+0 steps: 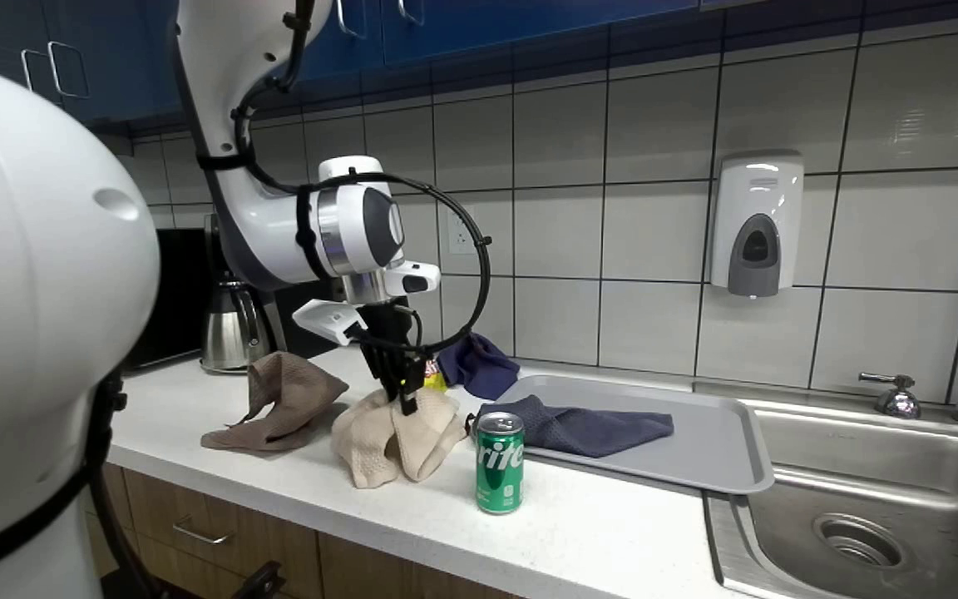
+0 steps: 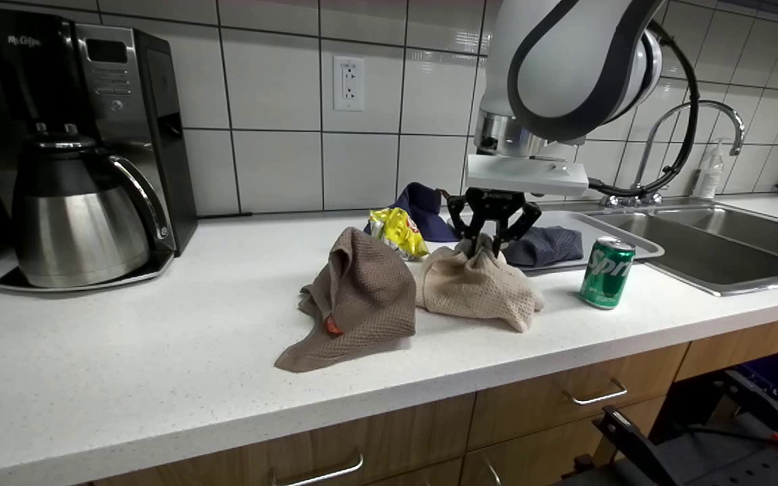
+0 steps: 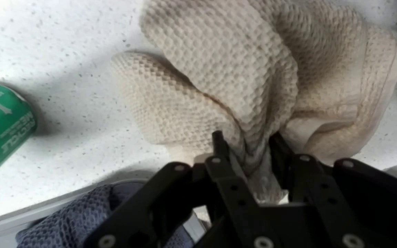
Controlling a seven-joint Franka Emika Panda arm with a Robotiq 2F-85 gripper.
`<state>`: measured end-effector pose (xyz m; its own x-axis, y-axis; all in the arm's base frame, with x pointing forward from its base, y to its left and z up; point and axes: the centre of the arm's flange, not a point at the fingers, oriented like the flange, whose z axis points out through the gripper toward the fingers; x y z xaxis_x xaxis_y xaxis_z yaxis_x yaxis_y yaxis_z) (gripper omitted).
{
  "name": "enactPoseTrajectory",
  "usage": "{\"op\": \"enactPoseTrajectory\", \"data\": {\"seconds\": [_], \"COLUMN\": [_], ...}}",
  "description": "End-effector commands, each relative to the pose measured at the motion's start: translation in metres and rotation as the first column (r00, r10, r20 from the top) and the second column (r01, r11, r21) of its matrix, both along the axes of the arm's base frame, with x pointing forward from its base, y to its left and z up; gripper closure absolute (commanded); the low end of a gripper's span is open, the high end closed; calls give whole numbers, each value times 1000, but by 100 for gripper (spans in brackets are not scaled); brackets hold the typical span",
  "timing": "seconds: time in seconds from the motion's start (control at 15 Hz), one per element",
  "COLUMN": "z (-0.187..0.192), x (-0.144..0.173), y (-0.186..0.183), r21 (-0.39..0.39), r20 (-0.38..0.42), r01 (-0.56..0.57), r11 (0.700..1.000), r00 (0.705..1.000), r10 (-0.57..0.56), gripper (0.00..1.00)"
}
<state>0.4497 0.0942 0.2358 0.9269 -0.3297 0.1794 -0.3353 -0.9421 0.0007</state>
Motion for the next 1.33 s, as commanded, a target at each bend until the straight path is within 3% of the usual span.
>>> {"op": "enactPoseTrajectory", "data": {"seconds": [0.0,0.27,0.33,0.8,1.27], "z": [16,33,39,64,69], "x": [8,17,20,41,60], "y": [0,-3,-5,-25,-70], "r21": [0,5,6,21,17], "r20": [23,46,53,96,110], "r01": [10,19,26,90,183], "r11": [1000,1000,1000,996,983], "r00": [1000,999,998,991,977], "r10": [-10,-19,-26,-92,-184], "gripper": [32,2,0,0,0]}}
